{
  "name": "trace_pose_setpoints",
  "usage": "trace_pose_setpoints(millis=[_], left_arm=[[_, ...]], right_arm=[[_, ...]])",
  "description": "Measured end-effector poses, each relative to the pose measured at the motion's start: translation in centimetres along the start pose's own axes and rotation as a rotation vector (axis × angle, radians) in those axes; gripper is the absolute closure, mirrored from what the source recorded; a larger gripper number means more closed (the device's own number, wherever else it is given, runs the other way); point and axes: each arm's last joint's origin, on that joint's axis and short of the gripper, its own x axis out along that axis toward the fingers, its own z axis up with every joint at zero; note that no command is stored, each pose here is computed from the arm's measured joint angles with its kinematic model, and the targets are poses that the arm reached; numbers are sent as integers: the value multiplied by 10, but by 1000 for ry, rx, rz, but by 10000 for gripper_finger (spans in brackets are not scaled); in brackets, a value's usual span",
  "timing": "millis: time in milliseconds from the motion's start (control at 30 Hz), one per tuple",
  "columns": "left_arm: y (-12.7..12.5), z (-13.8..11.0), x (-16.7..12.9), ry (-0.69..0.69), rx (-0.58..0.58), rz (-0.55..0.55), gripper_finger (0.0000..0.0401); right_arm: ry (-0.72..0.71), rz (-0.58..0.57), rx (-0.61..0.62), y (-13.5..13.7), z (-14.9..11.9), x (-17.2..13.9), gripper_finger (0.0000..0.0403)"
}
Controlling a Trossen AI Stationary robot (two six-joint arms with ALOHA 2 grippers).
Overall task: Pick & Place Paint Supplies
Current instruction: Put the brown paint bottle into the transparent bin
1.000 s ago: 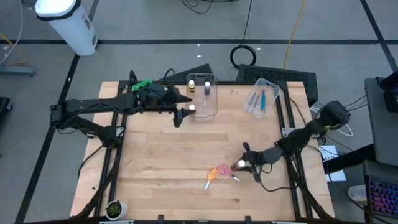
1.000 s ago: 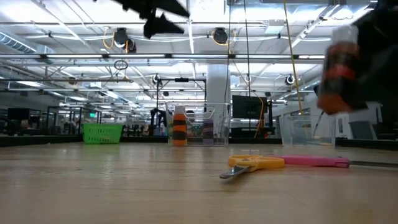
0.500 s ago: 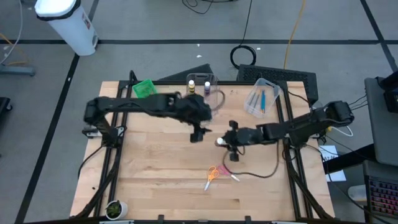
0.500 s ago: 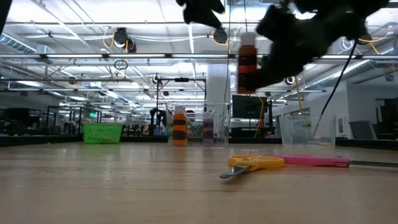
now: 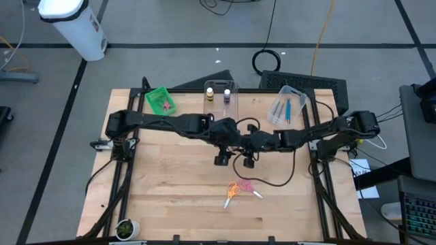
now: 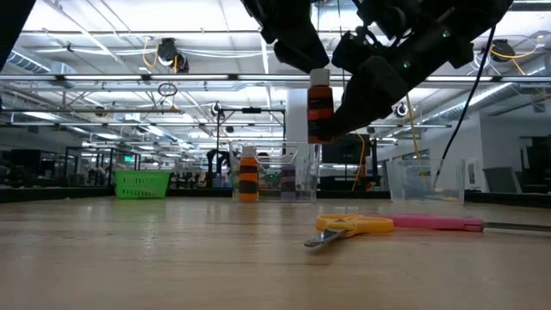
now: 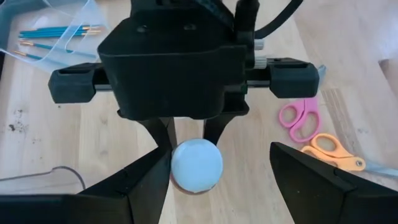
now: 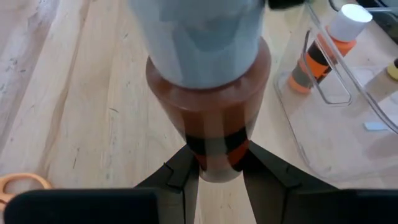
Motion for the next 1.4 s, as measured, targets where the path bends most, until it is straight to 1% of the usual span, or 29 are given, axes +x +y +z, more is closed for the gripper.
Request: trace_pose_setpoints(millis=[133, 233, 300, 500, 600, 700, 800, 900, 1067, 1133, 1200, 1300, 1400], left_arm=[[3, 0, 0, -2, -34, 5, 131], [5, -1, 0, -3, -57, 0, 152], [5, -1, 0, -8, -62, -15, 178], [6, -1, 5, -20, -69, -23, 283], [6, -1, 4, -27, -54, -36, 287], [6, -1, -5, -15, -34, -18, 287], [7, 1, -27, -21, -20, 39, 287], [8, 5, -55, -70, -14, 98, 287], [14, 8, -92, -145, 6, 192, 287], [23, 9, -101, -181, -8, 203, 287], [37, 6, -102, -204, -14, 197, 287], [67, -8, -92, -228, -57, 178, 287], [97, -29, -77, -283, -134, 164, 287]], right_arm=[[-4, 0, 0, 0, 0, 0, 308], [-13, 0, 3, 0, 2, -1, 308], [-12, 1, 0, 0, 1, -1, 307], [-31, 11, 1, 1, 2, 0, 303], [-53, 9, 38, 2, 4, -1, 287], [-49, 5, 73, 0, 4, 0, 257], [-53, -1, 52, 0, 6, -1, 221], [-22, -3, 24, 0, 3, -1, 187], [48, -6, 11, 0, -4, -1, 149], [61, -7, 21, -1, -6, -1, 140], [65, -6, 30, 0, -6, -1, 135], [69, -5, 46, 0, -6, -1, 131], [78, -2, 57, 1, -7, -2, 133]])
